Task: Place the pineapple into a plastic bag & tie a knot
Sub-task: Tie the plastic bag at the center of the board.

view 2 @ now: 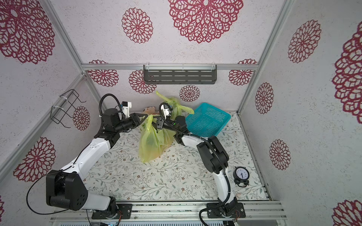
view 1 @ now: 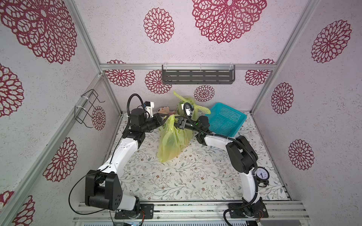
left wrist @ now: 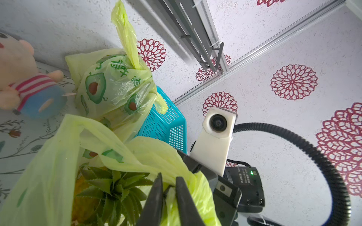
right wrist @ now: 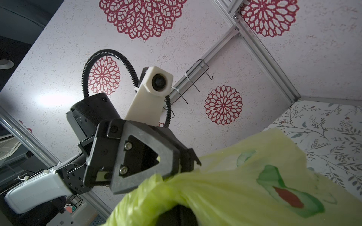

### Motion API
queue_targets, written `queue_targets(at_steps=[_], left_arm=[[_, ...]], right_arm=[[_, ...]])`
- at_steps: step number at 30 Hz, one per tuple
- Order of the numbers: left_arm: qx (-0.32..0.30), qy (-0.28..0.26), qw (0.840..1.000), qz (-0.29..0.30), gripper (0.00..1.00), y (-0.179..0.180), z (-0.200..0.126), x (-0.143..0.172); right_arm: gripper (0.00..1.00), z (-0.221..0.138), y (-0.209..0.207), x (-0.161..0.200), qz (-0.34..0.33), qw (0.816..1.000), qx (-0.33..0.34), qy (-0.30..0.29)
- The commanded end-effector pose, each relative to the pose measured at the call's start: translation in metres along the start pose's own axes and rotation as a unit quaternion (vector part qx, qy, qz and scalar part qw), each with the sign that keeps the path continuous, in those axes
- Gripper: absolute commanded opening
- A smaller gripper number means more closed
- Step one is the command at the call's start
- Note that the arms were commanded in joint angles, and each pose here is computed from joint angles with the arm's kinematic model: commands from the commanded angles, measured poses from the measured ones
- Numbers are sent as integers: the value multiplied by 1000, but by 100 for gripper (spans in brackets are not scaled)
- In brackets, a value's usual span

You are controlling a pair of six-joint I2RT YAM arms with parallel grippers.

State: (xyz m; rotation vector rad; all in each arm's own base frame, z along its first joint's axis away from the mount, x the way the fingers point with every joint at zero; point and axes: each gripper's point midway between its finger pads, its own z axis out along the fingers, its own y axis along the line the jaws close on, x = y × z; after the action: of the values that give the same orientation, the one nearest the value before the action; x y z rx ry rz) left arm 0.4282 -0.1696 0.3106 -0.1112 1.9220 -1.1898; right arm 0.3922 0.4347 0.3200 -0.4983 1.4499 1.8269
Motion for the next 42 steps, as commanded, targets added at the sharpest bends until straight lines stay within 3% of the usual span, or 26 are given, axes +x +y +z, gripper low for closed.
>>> queue_targets(at_steps=[1, 2, 5, 6, 8, 11, 25, 30, 42], left_arm=[[-5, -26, 1000, 9, 6, -1, -7, -12], [-5, -28, 1000, 9, 0, -2, -8, -13], [-7, -32, 999, 14, 0, -2, -9, -16], [-10, -35, 999, 16, 0, -2, -10, -17], [-13, -38, 999, 24, 0, -3, -13, -19], [-12, -37, 999, 32, 0, -7, -15, -19], [-7, -24, 999, 31, 0, -3, -14, -10], [-11, -22, 999, 29, 0, 1, -13, -7], [-13, -19, 999, 30, 0, 3, -13, -5]], right_arm=[[0, -6, 30, -21, -45, 998, -32, -25], [0, -8, 29, -20, -45, 998, -26, -25], [0, -15, 25, -20, -45, 999, -11, -25], [4, -17, 24, -20, -45, 999, -5, -27], [23, -28, 16, -20, -42, 998, 26, -32], [38, -46, 7, -15, -43, 996, 76, -27], [68, -97, 16, -3, -18, 966, 259, 21], [70, -86, 37, -4, -25, 961, 273, 23], [71, -52, 71, 9, -128, 935, 327, 42]])
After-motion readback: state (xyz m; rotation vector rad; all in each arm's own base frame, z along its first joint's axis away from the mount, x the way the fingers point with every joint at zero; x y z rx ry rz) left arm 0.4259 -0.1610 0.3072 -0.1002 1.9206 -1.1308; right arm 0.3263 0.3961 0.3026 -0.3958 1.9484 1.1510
